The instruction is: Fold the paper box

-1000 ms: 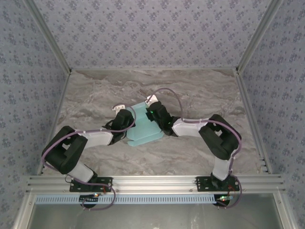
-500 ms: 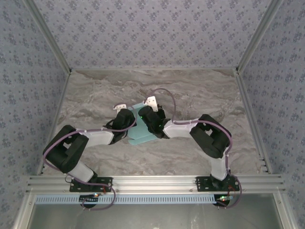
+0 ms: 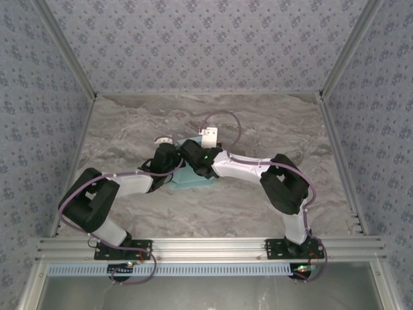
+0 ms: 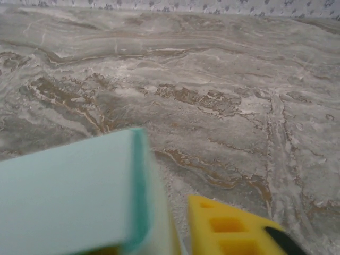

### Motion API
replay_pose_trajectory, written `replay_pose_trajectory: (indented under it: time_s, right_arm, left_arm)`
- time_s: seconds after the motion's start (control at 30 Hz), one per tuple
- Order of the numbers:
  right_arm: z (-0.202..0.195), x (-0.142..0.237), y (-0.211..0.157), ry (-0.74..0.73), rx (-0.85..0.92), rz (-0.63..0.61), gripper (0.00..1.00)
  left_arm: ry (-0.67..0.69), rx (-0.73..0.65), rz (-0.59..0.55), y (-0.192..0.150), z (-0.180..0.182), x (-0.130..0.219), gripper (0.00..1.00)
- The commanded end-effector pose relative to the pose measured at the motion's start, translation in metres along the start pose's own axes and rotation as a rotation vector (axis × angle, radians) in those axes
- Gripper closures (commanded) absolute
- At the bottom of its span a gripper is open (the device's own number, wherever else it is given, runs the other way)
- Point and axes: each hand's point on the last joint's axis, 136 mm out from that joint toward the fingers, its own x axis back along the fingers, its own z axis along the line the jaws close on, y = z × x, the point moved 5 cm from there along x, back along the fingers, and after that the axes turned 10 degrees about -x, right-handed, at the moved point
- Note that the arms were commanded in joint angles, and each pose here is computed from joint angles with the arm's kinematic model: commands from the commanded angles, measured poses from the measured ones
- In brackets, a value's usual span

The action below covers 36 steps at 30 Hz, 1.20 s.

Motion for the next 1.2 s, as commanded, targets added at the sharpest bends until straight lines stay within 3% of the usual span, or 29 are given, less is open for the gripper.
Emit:
replay_pose_trajectory:
  time_s: [0.0, 0.33, 0.6, 0.7, 0.9, 1.17]
  right_arm:
    - [-0.024, -0.007, 0.004, -0.01, -0.04, -0.031, 0.64]
    - [-0.005, 0.007, 0.0, 0.39, 0.071, 0.114, 0.45]
    - [-0.006, 0.032, 0.009, 0.592, 0.143, 0.145, 0.43]
    - [-0.012, 0.043, 0.012, 0.658, 0.178, 0.143, 0.36]
    - [-0.041, 0.051, 0.015, 0.844, 0.304, 0.174, 0.31]
    - [-0.063, 0.059, 0.029, 1.181, 0.378, 0.28, 0.08]
  left_arm:
    - [0.12, 0.024, 0.015, -0.011, 0.011, 0.004, 1.0]
    - [0.134, 0.015, 0.006, -0.007, 0.012, 0.006, 1.0]
    - [0.148, -0.005, 0.003, 0.001, 0.012, 0.007, 1.0]
    - [0.152, -0.016, 0.009, 0.003, 0.012, 0.008, 1.0]
    - [0.136, -0.017, 0.009, 0.011, 0.016, 0.017, 1.0]
    - [0.054, -0.096, 0.008, 0.028, 0.006, 0.032, 1.0]
